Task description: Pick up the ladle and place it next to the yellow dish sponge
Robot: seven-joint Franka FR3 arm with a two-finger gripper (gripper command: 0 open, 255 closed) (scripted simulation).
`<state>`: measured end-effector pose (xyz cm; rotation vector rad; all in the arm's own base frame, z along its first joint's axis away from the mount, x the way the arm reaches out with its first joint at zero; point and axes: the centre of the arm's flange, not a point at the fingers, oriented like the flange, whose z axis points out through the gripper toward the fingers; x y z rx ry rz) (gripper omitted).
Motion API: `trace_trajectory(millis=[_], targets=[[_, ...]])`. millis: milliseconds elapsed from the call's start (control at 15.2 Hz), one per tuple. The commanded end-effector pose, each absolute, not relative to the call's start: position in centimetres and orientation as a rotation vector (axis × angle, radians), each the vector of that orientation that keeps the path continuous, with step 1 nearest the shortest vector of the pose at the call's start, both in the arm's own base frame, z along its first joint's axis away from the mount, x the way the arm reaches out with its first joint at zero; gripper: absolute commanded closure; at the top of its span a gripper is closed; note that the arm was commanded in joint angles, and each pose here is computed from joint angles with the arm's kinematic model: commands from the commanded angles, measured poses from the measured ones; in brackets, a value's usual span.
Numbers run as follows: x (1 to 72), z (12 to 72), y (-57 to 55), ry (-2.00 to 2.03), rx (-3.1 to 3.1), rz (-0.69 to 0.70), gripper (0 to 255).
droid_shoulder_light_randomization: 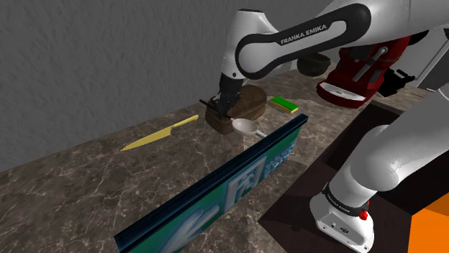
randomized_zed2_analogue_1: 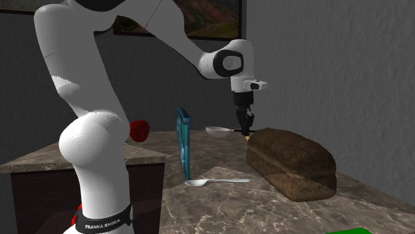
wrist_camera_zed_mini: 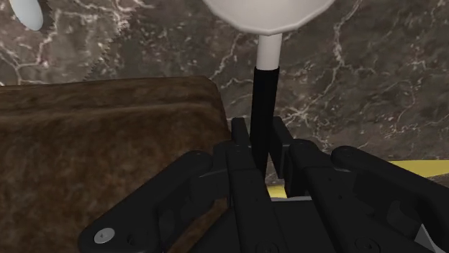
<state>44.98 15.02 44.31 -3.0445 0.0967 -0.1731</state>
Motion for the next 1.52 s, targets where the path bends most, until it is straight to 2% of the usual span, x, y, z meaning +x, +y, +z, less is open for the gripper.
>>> trace_trajectory(millis=[0, 1056, 1122, 1188, 1452], targets=[[45.0, 44.4, 12.0, 0.094, -3.044, -0.174, 255], [45.8, 44.5, -9.1, 0.094, -3.044, -0.174, 255], [45.3, 44.8, -7.5, 0.091, -3.043, -0.181, 255], [45.3, 44.8, -7.5, 0.091, -3.043, -0.181, 0], [42.3, 47.8, -1.8, 0.122, -3.341, -0.141, 0]])
